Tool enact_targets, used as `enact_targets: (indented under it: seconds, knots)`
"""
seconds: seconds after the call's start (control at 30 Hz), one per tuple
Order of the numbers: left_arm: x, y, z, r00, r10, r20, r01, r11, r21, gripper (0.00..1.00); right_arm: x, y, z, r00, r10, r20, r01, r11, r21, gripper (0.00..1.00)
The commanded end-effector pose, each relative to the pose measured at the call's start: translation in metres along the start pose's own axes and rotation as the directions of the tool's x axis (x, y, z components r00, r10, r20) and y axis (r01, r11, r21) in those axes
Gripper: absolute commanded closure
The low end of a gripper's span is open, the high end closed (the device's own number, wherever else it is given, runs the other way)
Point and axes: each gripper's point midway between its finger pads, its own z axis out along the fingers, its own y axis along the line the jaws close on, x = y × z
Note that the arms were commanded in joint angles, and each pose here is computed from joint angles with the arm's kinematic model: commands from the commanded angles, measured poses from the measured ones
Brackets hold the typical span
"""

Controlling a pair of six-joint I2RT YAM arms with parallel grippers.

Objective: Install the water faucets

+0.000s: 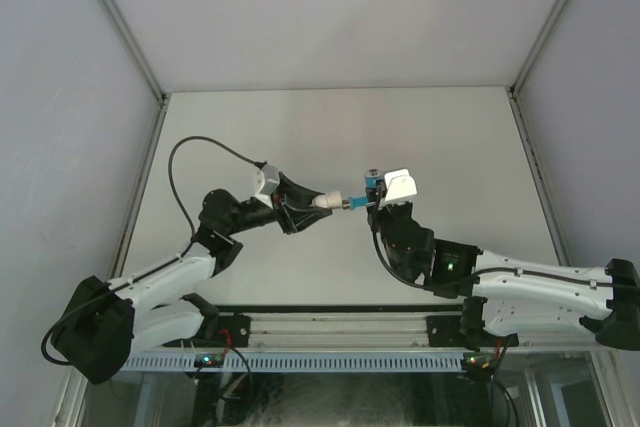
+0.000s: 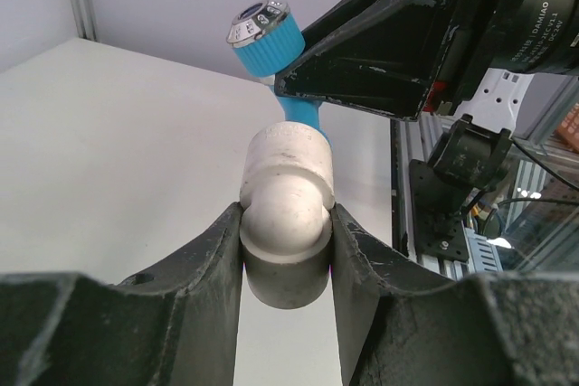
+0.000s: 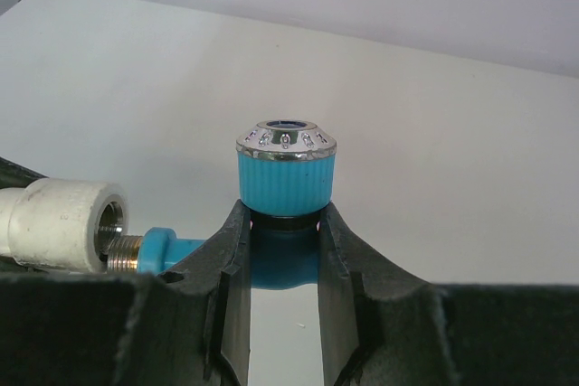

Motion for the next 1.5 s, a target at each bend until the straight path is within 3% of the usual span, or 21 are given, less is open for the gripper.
enact_targets:
  seconds: [0.0,0.83,1.2,1.47]
  knots:
    - [-0.028,-0.012,0.006,0.995,0.062,0.075,-0.066,0.997,0.049,1.0,-0.029,0.001,-0.001,0.994,0.101,0.04,-0.101,0.995,-0.009,1.0]
    - [-0.03,-0.003,0.01,0.994,0.071,0.087,-0.071,0.997,-0.008,1.0,-0.031,0.011,-0.003,0.995,0.098,0.026,-0.098,0.995,-0.006,1.0]
    - [-0.001,0.007,0.006,0.963,0.238,-0.129,-0.237,0.971,0.016,1.0,-0.034,0.02,-0.007,0.997,0.073,0.002,-0.072,0.996,-0.05,1.0]
    - [-0.009,0.01,0.006,0.961,0.264,-0.083,-0.267,0.963,-0.028,1.0,-0.031,0.034,-0.01,0.985,0.164,-0.048,-0.17,0.976,-0.139,1.0]
